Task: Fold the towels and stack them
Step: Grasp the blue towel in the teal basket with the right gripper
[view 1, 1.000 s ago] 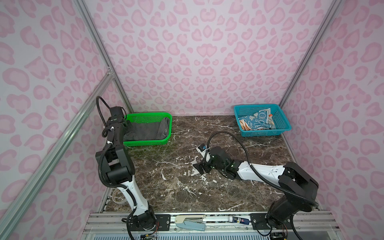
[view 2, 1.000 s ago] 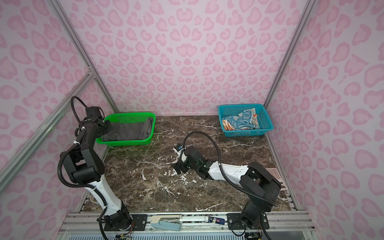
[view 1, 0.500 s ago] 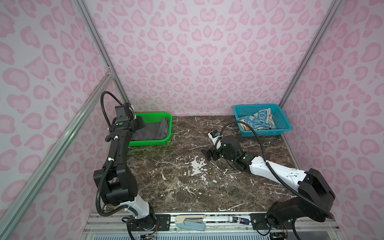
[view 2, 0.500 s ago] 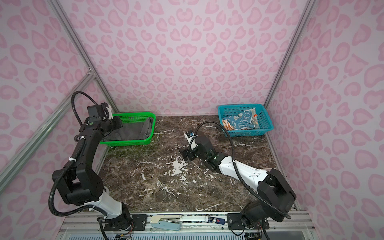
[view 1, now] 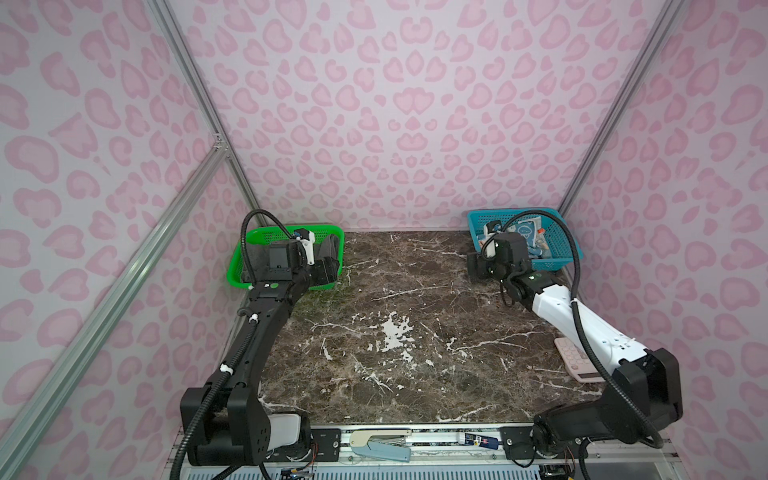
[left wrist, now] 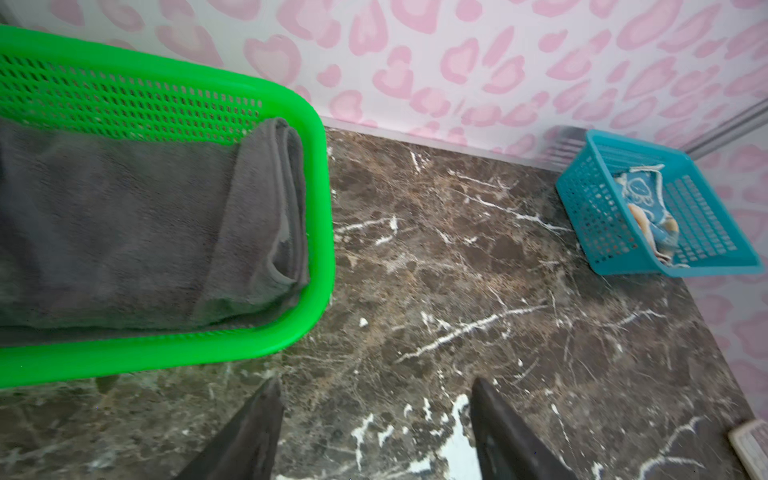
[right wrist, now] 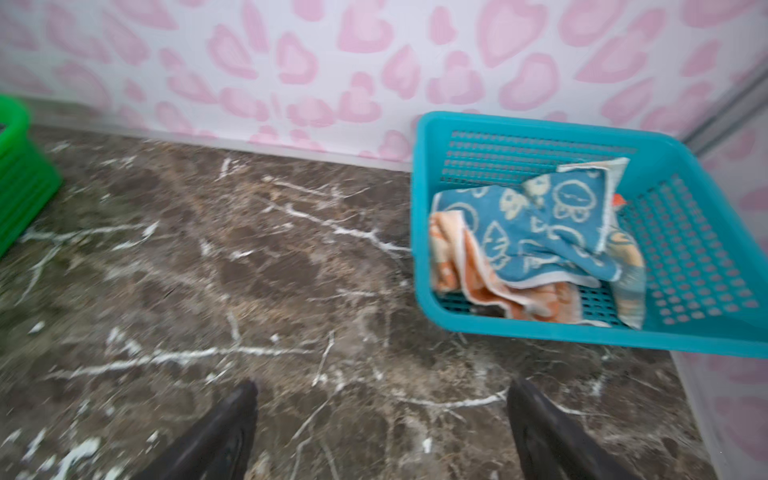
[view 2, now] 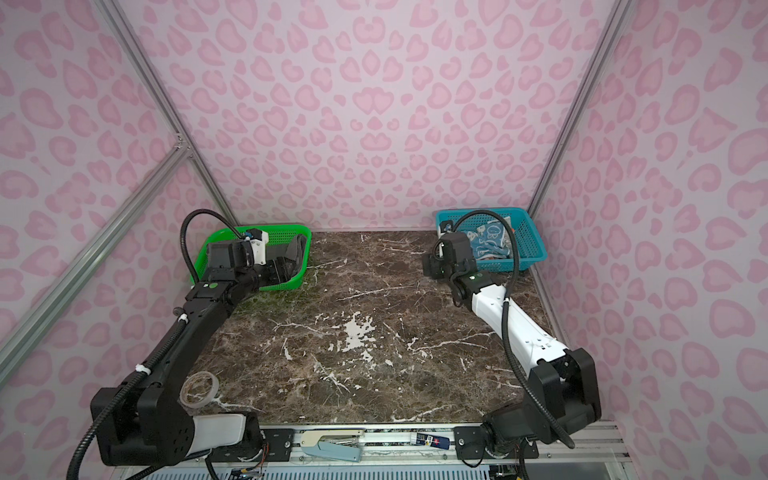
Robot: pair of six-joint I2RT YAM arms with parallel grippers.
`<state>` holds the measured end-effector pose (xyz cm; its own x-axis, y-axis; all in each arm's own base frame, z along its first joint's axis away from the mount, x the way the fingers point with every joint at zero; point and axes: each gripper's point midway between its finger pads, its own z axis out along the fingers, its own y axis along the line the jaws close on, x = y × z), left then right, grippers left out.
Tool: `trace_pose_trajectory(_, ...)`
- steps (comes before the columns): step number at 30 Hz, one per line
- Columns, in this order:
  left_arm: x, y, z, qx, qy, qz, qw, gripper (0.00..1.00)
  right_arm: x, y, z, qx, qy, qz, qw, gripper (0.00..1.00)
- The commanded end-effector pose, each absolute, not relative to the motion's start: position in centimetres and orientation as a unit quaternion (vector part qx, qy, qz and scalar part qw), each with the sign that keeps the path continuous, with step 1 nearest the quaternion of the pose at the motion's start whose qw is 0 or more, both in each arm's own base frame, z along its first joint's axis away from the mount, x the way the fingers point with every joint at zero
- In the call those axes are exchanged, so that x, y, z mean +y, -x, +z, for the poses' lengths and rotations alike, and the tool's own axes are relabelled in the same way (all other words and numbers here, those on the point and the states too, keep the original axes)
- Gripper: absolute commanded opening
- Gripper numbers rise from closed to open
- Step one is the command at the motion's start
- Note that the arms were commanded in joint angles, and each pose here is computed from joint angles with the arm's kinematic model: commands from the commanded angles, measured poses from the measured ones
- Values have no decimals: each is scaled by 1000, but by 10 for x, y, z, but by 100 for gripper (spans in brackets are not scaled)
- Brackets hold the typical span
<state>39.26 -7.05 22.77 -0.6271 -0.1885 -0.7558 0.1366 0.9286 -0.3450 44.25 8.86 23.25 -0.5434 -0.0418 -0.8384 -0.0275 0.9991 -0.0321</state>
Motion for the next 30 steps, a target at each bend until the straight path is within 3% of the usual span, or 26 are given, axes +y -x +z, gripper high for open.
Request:
trace_pose_trajectory(1, -92, -390, 235, 865, 7, -205, 457, 77, 51, -463, 215, 892, -40, -27, 449, 91)
trace_pose_trajectory(12, -152, -357, 195, 876, -15, -242, 416, 82, -17, -555, 130, 933, -129, -11, 337, 78)
trace_pose_trajectory(23, -178, -356, 175, 894, -34, -236, 379, 83, -26, -625, 53, 944, -147, 30, 293, 80)
trace_pose_trajectory(27, -177, -357, 170, 898, -31, -230, 373, 83, -25, -631, 33, 949, -160, 53, 266, 65)
trace_pose_trajectory(30, -177, -356, 168, 900, -29, -229, 371, 83, -28, -631, 36, 949, -163, 46, 267, 44)
